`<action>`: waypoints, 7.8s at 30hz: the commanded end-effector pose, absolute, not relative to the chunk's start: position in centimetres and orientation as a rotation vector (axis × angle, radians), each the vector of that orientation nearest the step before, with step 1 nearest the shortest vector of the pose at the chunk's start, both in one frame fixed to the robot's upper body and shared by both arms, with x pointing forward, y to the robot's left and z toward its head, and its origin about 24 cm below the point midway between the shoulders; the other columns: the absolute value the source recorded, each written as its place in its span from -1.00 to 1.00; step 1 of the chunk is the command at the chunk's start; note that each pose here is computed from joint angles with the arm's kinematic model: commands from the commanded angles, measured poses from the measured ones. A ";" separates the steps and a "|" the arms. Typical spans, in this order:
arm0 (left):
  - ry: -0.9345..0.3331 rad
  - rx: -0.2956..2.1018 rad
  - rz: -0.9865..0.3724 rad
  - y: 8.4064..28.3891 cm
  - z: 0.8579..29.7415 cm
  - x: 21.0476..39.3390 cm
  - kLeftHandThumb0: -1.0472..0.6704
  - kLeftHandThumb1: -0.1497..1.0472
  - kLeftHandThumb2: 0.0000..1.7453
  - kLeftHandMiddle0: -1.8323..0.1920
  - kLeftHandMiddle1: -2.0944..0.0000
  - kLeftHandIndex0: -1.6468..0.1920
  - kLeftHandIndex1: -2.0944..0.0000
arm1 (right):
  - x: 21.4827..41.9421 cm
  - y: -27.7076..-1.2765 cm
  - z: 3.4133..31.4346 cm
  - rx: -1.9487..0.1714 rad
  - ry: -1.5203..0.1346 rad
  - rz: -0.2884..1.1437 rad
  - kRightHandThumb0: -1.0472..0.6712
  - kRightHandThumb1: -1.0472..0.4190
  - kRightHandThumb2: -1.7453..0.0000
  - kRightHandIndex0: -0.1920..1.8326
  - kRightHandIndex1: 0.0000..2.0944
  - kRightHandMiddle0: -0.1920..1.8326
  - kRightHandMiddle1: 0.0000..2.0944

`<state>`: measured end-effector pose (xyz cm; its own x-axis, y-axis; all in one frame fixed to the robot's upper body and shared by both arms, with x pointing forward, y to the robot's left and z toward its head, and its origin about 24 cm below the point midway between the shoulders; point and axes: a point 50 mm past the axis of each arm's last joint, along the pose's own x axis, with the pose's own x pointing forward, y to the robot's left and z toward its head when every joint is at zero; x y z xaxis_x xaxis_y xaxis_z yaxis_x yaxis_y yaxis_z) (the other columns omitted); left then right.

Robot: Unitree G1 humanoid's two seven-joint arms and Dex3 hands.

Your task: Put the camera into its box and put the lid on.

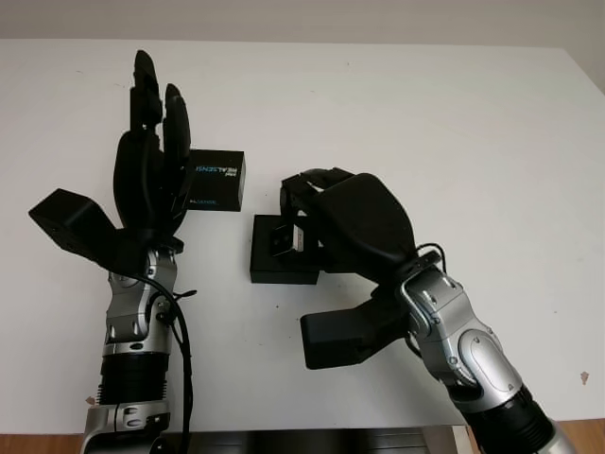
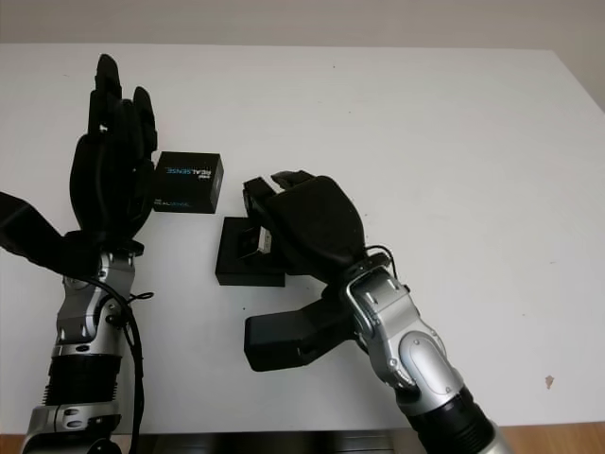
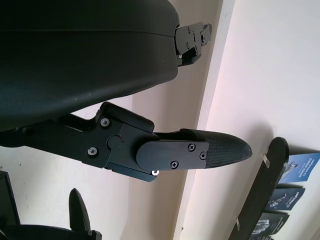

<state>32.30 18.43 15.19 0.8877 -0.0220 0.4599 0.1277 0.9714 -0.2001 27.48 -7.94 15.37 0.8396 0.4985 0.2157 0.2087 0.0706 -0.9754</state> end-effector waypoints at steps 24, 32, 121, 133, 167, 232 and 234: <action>-0.493 -0.244 -0.087 18.3 15.6 32.2 -0.62 1.00 -0.55 1.00 1.00 1.00 1.00 | 27.7 -8.2 14.8 -1.504 -0.586 0.281 -0.24 -0.93 0.94 -0.20 -0.81 -0.46 0.59; -0.492 -0.236 -0.080 18.3 15.6 32.1 -0.62 1.00 -0.54 1.00 1.00 1.00 1.00 | 28.9 -8.9 14.9 -1.205 -0.604 0.307 -0.12 -0.98 0.93 -0.52 -0.16 -0.48 0.52; -0.473 -0.224 -0.073 18.6 15.4 32.1 -0.62 1.00 -0.51 1.00 1.00 1.00 1.00 | 31.1 -10.0 8.2 -0.290 -0.339 0.461 -0.33 -1.00 0.84 -0.66 -0.71 -0.65 0.65; -0.475 -0.227 -0.076 18.7 15.4 32.0 -0.62 1.00 -0.51 1.00 1.00 1.00 1.00 | 31.0 -9.9 7.8 -0.310 -0.334 0.450 -0.33 -1.00 0.85 -0.67 -0.69 -0.66 0.66; -0.478 -0.232 -0.072 18.9 15.3 31.8 -0.60 1.00 -0.50 1.00 1.00 1.00 1.00 | 30.1 -9.5 6.4 -0.360 -0.251 0.495 -0.35 -1.00 0.85 -0.69 -0.73 -0.62 0.68; -0.484 -0.191 -0.057 19.2 15.4 31.3 -0.60 1.00 -0.48 1.00 1.00 1.00 1.00 | 27.7 -11.8 10.8 -1.495 -0.681 0.755 -0.86 -1.00 0.19 -0.88 -0.94 -0.75 -0.90; -0.486 -0.182 -0.054 19.2 15.5 31.2 -0.61 1.00 -0.46 1.00 1.00 1.00 1.00 | 27.4 -11.9 10.5 -1.504 -0.660 0.761 -0.86 -1.00 0.25 -0.90 -0.95 -0.74 -0.91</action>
<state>31.61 19.02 15.27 0.8905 -0.0112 0.4548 0.1037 0.9784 -0.1789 27.96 -11.55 11.59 0.6111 0.7912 -0.0224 0.0061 -0.0330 -0.9994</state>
